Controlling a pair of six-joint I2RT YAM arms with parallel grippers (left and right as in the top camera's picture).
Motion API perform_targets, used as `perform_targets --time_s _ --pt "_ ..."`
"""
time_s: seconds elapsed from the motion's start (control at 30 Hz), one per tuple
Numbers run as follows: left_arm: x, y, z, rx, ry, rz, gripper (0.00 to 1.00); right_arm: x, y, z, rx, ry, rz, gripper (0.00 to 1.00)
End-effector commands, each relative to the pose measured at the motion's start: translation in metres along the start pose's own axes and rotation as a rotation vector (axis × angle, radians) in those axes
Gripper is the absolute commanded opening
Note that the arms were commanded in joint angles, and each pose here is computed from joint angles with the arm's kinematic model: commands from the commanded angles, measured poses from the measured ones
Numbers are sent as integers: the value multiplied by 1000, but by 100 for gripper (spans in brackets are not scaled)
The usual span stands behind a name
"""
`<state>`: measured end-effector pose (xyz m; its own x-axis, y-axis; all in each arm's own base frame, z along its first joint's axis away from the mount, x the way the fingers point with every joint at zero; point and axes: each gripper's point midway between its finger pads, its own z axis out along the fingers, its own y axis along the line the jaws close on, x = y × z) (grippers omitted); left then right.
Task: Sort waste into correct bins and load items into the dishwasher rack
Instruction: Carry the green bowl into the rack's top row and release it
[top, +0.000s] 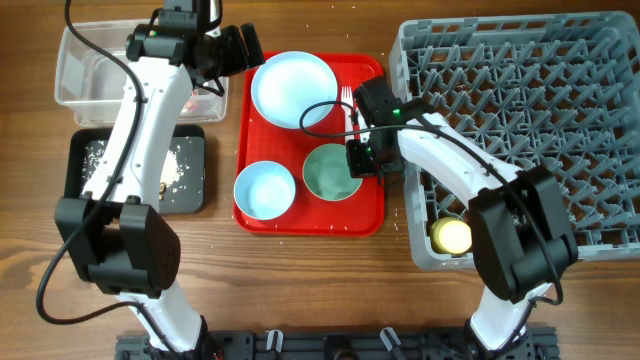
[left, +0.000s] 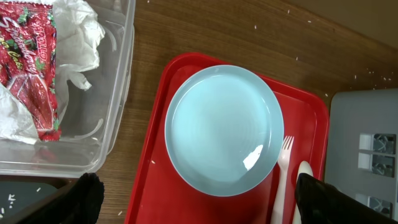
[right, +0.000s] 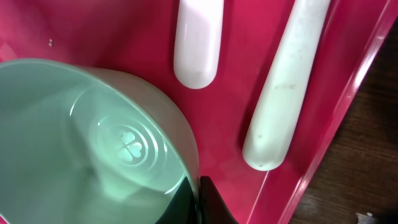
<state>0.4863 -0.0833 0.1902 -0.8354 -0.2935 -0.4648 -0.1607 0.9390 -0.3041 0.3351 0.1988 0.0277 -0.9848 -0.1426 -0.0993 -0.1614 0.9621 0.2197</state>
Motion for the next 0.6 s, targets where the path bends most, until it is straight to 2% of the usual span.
perform_targets --time_s 0.0,0.13,0.3,0.43,0.57 --pt "-7 -3 -8 3 -29 -2 100 0 -1 0 16 0 -19 4" --pt "-7 -3 -8 3 -29 -2 100 -16 7 -37 8 -105 -46 5" --pt "-7 -3 -8 3 -29 -2 100 -31 -14 -103 159 -304 16 4" --pt "-7 -3 -8 3 -29 -2 100 -41 -51 -170 362 -542 165 4" --pt "-7 -3 -8 3 -29 -2 100 -42 -100 -243 682 -796 309 4"
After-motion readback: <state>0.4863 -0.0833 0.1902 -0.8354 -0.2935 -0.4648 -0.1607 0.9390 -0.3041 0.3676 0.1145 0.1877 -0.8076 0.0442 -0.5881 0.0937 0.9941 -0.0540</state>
